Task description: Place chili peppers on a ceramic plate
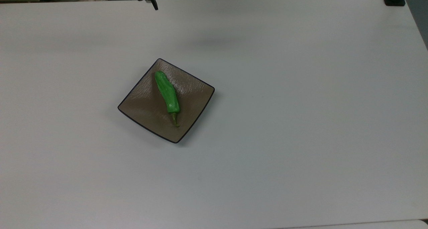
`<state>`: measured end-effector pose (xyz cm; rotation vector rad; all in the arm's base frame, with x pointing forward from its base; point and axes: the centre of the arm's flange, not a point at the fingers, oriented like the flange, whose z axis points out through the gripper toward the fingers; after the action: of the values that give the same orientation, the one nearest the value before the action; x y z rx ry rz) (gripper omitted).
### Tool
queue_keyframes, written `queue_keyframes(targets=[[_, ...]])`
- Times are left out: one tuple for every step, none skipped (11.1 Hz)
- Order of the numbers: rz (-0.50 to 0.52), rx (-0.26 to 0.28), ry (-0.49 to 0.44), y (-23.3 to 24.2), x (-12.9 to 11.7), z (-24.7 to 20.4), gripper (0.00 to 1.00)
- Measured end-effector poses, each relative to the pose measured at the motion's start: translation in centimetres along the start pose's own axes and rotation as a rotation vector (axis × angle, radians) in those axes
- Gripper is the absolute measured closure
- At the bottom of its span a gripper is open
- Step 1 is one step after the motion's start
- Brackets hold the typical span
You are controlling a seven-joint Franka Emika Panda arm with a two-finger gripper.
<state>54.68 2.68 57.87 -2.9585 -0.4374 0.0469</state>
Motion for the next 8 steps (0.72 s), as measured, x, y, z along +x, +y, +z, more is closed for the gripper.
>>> queue_keyframes(targets=[[0.025,-0.001,0.005,-0.5,-0.1,-0.3,0.0],[0.04,-0.001,0.0,-1.1,0.0,0.0,0.0],[0.047,-0.009,-0.012,-1.7,0.1,0.5,0.0],[0.054,-0.033,-0.022,-2.0,0.2,1.2,0.0],[0.062,-0.07,-0.025,-2.2,0.4,1.8,0.0],[0.074,-0.102,-0.023,-2.3,0.6,2.6,0.0],[0.086,-0.13,-0.016,-2.3,0.8,3.4,0.0],[0.091,-0.15,-0.015,-2.3,0.9,4.0,0.0]])
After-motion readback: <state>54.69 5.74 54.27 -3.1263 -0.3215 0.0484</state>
